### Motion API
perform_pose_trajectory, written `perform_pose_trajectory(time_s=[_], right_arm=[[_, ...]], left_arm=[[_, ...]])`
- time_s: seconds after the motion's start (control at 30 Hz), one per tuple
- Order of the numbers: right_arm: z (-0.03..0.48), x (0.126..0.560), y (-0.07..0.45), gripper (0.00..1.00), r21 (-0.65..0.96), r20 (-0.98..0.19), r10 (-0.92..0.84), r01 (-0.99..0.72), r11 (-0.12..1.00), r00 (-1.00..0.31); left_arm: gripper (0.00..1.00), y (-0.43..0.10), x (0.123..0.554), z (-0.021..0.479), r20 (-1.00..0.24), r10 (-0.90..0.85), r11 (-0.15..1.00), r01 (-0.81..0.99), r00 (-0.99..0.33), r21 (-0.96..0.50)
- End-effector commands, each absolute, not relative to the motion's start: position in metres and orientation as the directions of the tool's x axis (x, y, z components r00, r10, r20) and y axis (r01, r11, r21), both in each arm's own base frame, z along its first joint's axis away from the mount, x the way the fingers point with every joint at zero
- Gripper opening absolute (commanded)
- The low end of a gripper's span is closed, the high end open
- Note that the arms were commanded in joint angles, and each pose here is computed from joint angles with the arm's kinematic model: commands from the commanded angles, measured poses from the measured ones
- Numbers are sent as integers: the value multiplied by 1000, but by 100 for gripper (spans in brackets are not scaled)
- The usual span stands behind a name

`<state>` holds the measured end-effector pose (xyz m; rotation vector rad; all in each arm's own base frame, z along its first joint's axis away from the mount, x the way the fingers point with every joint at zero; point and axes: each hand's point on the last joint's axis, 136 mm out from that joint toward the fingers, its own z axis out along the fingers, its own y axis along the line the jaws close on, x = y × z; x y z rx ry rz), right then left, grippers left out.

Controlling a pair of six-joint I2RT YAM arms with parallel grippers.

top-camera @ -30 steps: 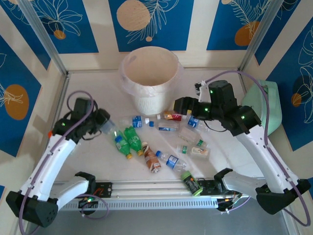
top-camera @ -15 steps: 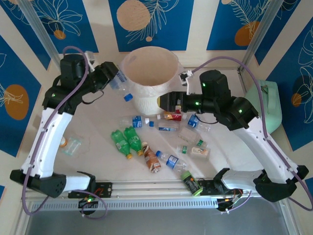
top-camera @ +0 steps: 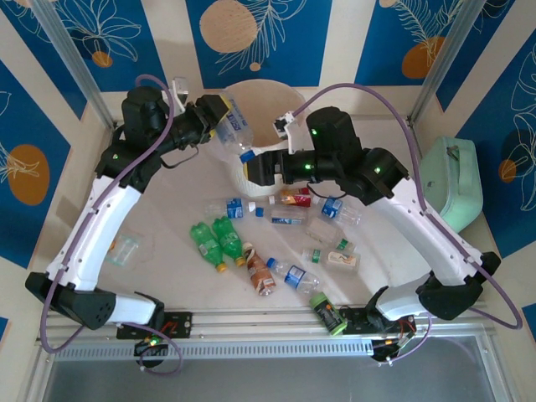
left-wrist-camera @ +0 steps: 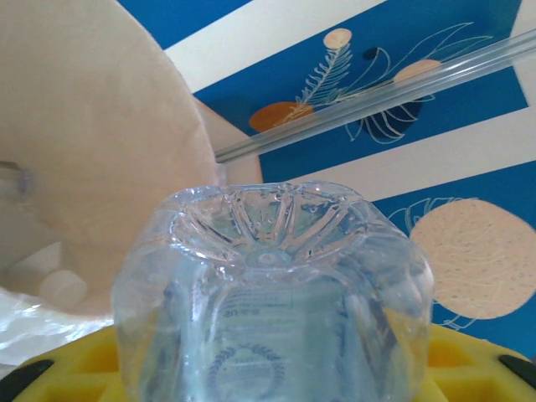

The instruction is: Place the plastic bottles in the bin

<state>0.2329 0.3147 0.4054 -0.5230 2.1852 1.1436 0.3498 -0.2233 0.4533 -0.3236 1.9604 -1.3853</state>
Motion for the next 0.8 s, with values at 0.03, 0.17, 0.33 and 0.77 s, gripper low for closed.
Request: perform_pose_trajectory(time_s=[0.03,0.17,0.33,0.77], right_arm=[[422,234,320,72,574,-708,-66,-628,526,-703],[417,241,321,63,552,-710,-78,-621,556,-700],[416,246,322,58,542,-714,-78,-620,567,-696],[408,261,325,44,530,-709,-81,-605,594,-701]], left_arm=[[45,-236,351,459,-374,-554,338,209,-744,-917],[45,-239,349,458,-370,-547,335,209,-751,-919],[45,-240,350,456,-366,-546,336,204,-754,-920],[44,-245,348,453,-357,-532,325,204,-768,-923]])
